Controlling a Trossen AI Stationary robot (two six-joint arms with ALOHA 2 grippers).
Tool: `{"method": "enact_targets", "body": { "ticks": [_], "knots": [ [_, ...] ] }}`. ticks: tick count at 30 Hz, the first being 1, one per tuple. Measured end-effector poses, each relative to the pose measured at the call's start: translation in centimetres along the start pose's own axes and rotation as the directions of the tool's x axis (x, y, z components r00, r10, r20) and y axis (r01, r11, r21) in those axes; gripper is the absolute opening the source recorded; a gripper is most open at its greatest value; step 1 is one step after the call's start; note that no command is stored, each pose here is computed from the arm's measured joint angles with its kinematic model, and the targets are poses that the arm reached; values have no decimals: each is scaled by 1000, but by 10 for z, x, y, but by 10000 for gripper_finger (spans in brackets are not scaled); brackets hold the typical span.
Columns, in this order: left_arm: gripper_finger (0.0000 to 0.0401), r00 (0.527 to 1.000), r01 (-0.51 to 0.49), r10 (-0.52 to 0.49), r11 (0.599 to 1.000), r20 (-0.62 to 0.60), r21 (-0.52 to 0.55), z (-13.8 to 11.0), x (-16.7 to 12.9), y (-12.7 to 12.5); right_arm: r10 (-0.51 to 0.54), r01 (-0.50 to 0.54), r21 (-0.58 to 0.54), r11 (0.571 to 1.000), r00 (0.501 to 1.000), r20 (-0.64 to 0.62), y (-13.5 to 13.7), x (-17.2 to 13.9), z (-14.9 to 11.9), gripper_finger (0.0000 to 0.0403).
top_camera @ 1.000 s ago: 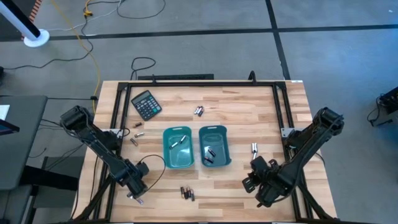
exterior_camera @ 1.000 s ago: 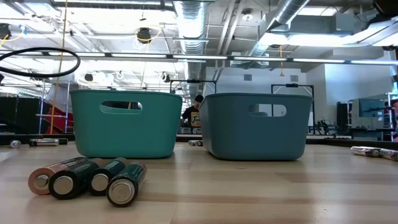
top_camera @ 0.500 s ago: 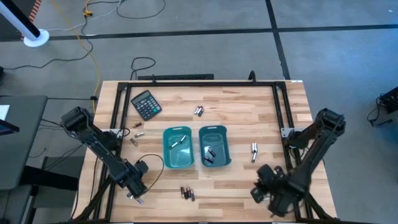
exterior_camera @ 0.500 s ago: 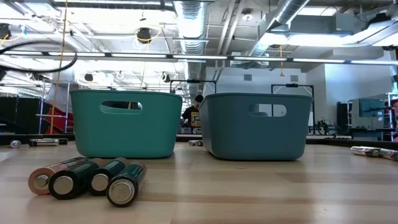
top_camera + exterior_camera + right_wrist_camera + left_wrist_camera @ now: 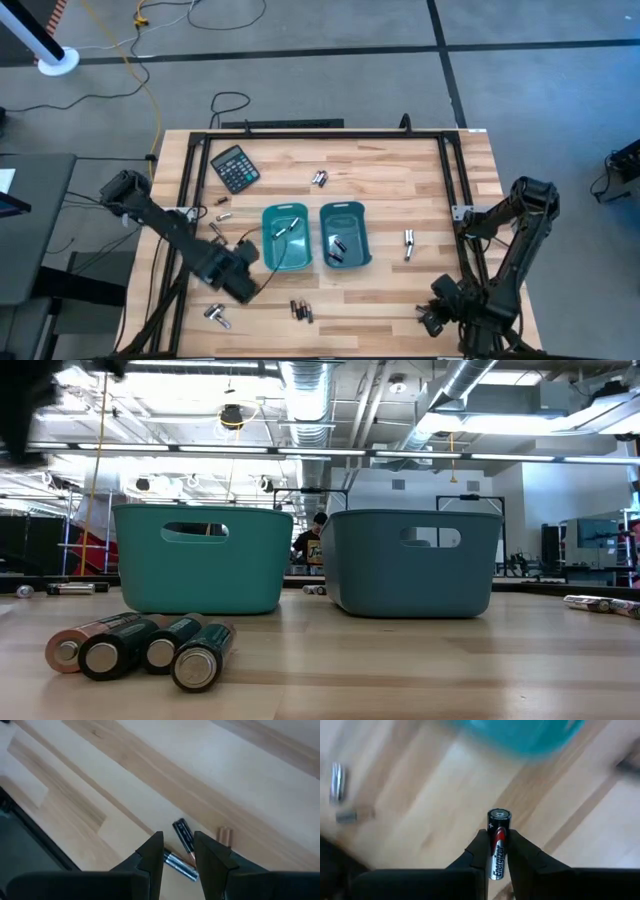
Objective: Sort batteries
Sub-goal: Put the silver battery into the green bin
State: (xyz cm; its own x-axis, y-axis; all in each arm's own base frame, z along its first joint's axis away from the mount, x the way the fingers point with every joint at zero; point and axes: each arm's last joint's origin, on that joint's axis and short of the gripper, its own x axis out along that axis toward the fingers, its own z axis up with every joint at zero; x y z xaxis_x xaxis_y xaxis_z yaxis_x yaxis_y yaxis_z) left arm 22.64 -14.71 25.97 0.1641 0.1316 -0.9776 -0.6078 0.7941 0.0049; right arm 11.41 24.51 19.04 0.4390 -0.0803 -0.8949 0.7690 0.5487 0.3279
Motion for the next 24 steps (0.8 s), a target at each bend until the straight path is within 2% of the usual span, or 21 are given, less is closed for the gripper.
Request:
{"method": "enact_targets", "body": {
  "ticks": [5, 9, 12, 17, 24],
  "knots": [
    [36, 993, 30, -35, 999, 111, 41, 54, -15, 10, 0, 0, 25, 1000, 1000, 5, 2, 5, 4, 125],
    [36, 978, 70, -87, 993, 192, 94, 95, -10, 23, 0, 0, 48, 999, 1000, 8, 5, 8, 9, 125],
    [36, 972, 61, -86, 991, 219, 122, 122, 2, 31, 4, -4, 64, 998, 1000, 8, 7, 9, 11, 125],
    [36, 991, 63, -85, 978, 106, 200, 150, 42, 35, 2, -3, 85, 996, 1000, 13, 10, 12, 15, 125],
    [36, 997, 81, -83, 953, -5, 293, 165, 97, 24, 12, -14, 133, 991, 1000, 14, 17, 16, 23, 125]
  ]
}}
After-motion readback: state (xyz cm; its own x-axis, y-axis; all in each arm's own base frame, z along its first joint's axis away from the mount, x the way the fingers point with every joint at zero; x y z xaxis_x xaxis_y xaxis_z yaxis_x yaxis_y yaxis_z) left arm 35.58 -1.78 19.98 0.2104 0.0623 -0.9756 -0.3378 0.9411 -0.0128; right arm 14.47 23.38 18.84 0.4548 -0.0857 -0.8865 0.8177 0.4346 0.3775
